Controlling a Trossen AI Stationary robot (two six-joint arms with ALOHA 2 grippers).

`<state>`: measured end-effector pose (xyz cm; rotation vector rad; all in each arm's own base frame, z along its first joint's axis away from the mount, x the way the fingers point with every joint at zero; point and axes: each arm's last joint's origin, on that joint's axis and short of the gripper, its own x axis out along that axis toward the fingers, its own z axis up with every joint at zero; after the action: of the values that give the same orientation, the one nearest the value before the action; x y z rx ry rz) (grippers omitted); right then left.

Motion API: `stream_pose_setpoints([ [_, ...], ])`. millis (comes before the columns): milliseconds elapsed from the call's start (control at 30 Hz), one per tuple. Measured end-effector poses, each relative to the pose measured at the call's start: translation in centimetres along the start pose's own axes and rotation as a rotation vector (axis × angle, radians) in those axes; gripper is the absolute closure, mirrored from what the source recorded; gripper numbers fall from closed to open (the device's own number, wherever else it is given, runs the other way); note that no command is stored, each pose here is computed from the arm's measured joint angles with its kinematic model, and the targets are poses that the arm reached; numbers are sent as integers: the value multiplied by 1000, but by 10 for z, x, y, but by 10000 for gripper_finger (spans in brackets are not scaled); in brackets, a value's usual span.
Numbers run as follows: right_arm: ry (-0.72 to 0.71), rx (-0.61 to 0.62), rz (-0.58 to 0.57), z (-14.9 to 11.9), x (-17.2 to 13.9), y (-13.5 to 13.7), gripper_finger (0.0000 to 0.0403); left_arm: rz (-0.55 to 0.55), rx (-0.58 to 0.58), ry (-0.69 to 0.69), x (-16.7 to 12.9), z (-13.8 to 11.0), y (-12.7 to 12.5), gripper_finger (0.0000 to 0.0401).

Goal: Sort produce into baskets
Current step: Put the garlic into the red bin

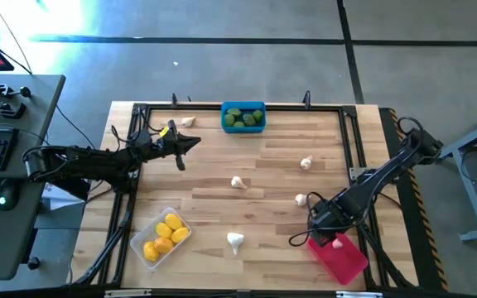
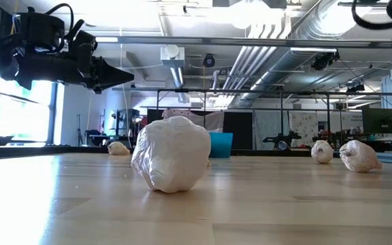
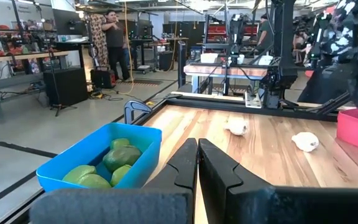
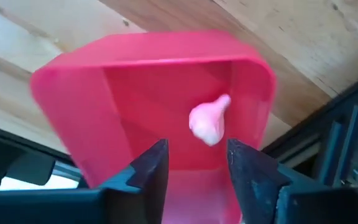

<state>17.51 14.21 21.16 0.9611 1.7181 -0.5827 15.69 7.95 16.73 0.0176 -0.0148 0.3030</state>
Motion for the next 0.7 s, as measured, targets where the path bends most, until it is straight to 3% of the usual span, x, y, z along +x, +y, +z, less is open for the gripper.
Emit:
stream_pose_setpoints([
  [167, -11, -44, 10, -3, -16, 5, 291, 0, 0, 0, 0, 0, 0, 401],
  [467, -104, -140, 46, 3, -38, 12, 395, 0, 0, 1, 0, 0, 0, 401],
  [700, -240, -198, 84, 15, -56, 9, 393, 0, 0, 1, 0, 0, 0, 401],
])
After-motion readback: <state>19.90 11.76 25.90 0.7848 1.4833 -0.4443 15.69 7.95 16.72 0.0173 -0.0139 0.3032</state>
